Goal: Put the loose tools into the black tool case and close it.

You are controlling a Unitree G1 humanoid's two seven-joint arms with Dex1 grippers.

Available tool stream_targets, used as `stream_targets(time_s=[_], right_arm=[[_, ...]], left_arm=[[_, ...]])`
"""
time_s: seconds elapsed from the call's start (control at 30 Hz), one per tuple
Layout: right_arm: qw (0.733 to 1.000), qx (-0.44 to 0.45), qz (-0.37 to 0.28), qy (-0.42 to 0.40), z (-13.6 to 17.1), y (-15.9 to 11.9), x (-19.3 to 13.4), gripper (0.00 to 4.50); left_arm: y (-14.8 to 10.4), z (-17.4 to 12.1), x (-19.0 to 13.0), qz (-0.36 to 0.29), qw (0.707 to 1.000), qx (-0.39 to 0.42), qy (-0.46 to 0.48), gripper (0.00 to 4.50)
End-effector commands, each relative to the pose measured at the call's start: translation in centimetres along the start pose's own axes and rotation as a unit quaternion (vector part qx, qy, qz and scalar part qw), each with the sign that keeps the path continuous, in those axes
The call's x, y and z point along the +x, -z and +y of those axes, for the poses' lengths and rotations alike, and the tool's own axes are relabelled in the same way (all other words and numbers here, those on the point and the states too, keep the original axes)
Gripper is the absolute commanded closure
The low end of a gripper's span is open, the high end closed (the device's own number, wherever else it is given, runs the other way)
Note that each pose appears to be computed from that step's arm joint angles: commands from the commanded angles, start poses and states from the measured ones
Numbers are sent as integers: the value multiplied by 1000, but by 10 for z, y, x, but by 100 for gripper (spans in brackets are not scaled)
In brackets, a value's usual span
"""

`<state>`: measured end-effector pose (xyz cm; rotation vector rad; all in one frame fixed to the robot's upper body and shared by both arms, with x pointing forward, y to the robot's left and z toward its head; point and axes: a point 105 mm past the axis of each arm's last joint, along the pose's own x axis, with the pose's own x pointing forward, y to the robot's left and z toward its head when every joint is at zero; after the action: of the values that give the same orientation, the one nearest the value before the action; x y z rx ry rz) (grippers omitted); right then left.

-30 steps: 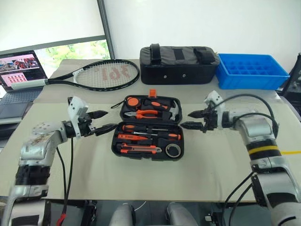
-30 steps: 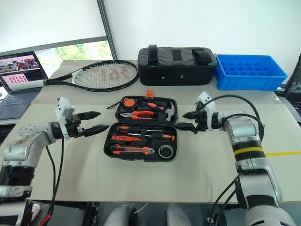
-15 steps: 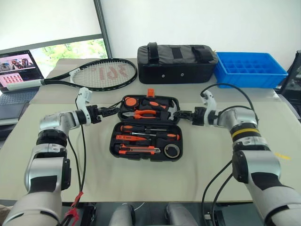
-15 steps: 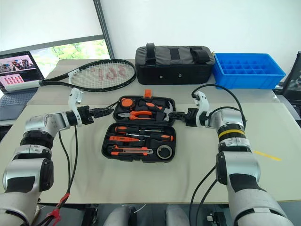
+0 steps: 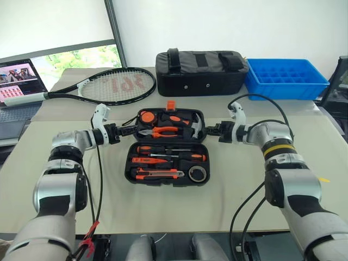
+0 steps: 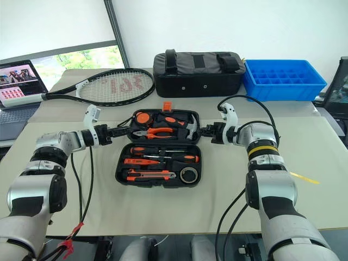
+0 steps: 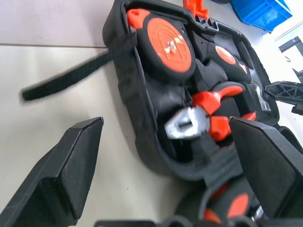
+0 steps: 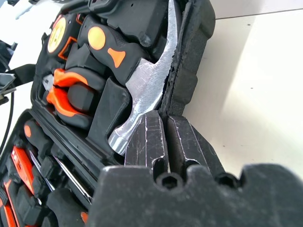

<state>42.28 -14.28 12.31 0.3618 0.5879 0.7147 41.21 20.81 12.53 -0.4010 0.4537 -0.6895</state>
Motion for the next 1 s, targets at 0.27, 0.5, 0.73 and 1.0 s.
stream_targets(time_s=[0.27,0.5,0.73,1.0], right_arm=[[998,-38,-31,-50,20,-23,-3,439],[996,-45,-29,-67,25,-23,-4,450],[996,-51,-28,-71,25,-22,-5,450],[989,-95,-84,-81,27,-37,-14,450]], left_arm=[[-11,1,-1,-25,1000,-5,-5,0],[0,0,5,-8,1000,1,-2,214],[0,-3,6,-9,1000,7,12,449],[-9,-11,2,-31,997,43,50,449]])
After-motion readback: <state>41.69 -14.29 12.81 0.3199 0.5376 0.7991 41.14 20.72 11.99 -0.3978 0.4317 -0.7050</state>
